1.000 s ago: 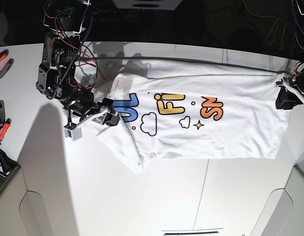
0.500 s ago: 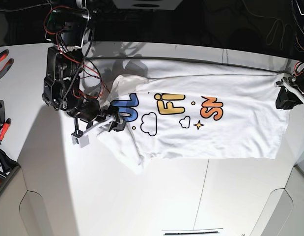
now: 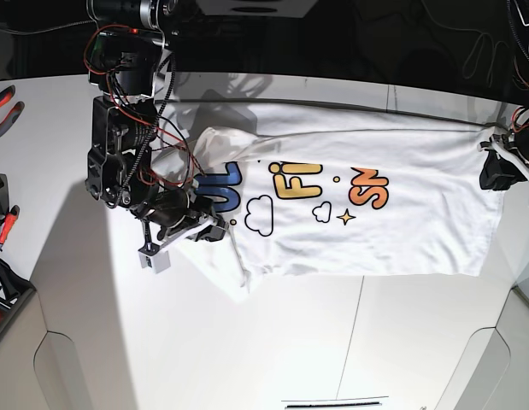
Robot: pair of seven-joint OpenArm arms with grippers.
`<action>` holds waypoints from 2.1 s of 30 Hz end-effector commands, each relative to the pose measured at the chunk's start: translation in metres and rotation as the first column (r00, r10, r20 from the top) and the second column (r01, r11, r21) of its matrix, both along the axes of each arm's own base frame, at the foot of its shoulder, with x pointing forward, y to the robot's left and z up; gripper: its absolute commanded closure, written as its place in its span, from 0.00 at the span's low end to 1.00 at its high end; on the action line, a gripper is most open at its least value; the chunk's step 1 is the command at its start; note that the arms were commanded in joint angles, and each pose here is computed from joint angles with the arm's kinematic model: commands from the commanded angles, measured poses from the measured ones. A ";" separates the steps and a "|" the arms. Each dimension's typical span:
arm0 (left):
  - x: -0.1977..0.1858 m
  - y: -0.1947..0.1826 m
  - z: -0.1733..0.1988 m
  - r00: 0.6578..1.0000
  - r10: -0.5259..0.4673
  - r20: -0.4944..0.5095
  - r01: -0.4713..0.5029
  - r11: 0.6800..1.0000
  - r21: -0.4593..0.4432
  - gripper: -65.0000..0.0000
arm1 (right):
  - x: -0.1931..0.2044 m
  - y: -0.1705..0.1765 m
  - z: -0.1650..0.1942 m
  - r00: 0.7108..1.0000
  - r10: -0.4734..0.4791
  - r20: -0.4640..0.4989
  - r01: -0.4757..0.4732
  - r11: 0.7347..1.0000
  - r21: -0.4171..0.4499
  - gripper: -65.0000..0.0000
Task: Layout the t-shirt on the table in an organized manner, then fold the t-shirt properly
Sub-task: 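Move the right gripper along the shirt side to grasp the hem corner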
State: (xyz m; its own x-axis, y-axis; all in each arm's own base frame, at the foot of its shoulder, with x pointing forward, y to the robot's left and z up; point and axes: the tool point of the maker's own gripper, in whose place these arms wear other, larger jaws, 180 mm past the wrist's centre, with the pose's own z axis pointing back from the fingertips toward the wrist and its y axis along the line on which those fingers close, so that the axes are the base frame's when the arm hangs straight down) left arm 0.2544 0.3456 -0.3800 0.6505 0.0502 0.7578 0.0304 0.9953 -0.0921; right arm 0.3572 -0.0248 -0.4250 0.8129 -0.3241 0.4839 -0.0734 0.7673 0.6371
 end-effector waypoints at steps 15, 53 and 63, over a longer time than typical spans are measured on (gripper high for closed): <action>0.009 0.005 0.017 0.999 -0.006 0.054 0.006 1.000 0.003 0.65 | 0.119 -0.032 0.098 0.938 0.006 0.346 0.078 0.970 -0.228 1.00; 0.009 0.004 0.017 0.999 -0.006 0.051 0.006 1.000 0.000 0.65 | 0.089 -0.111 -0.004 0.986 -0.069 0.151 0.112 0.947 -0.300 0.47; 0.038 0.010 0.041 0.986 0.017 0.164 -0.021 1.000 0.019 0.65 | 0.079 -0.098 -0.014 0.995 -0.043 0.095 0.069 0.954 -0.292 1.00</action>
State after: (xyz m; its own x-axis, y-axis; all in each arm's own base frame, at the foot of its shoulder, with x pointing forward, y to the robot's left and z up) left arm 0.2803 0.3481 -0.3599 0.5737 0.0540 0.8173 0.0243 0.9963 -0.0828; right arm 0.4214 -0.1188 -0.4552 0.7780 -0.1977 0.5964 -0.0545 0.9244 0.3775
